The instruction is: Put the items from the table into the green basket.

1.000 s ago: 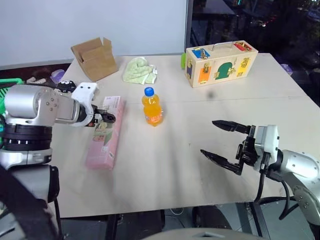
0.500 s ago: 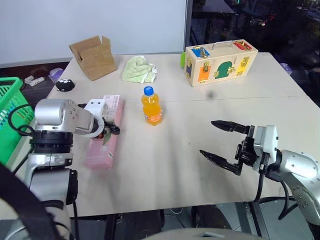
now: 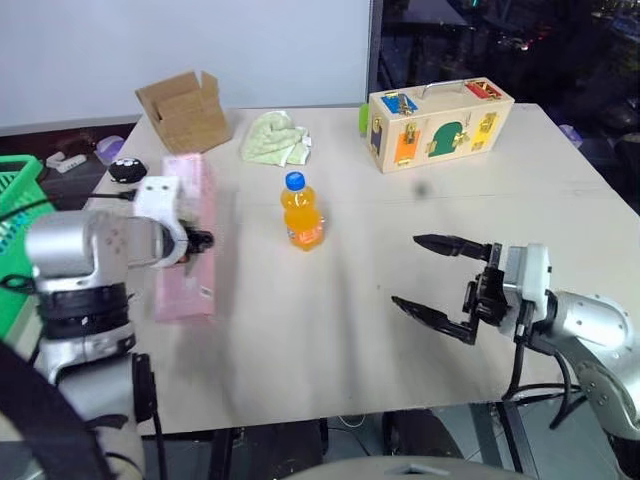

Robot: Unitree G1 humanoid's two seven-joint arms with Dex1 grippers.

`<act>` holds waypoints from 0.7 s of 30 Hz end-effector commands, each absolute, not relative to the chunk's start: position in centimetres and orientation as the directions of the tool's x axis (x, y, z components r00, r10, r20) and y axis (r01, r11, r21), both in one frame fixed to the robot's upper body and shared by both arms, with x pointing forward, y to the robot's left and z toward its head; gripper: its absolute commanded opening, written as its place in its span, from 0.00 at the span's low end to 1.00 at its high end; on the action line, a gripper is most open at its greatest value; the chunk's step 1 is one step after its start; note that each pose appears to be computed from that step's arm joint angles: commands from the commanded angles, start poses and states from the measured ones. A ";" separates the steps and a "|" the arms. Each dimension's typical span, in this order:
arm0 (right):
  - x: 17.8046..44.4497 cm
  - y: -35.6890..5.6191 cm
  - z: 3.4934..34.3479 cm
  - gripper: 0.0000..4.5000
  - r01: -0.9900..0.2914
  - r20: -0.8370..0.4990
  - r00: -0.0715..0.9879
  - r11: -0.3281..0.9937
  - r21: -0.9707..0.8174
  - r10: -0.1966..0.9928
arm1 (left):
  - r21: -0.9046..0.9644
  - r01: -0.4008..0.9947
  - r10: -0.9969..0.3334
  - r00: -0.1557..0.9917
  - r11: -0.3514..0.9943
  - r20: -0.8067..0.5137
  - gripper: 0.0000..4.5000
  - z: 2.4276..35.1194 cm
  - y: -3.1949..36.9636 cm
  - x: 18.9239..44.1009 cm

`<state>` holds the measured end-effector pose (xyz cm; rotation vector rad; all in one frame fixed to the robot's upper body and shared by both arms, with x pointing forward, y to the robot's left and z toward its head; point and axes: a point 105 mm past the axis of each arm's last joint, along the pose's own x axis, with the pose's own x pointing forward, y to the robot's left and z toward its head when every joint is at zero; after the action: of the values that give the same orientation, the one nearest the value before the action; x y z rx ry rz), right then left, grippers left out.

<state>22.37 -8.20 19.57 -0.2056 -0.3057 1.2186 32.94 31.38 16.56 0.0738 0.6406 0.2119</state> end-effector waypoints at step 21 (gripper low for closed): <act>23.6 -0.4 23.5 1.00 -0.937 0.321 0.026 0.135 -0.322 0.947 | 0.830 -0.385 0.475 0.864 0.404 0.169 0.55 31.5 50.0 26.7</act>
<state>24.32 -0.68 21.71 -0.0397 -0.4353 1.4229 28.07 48.36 30.88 0.9794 0.0917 0.5007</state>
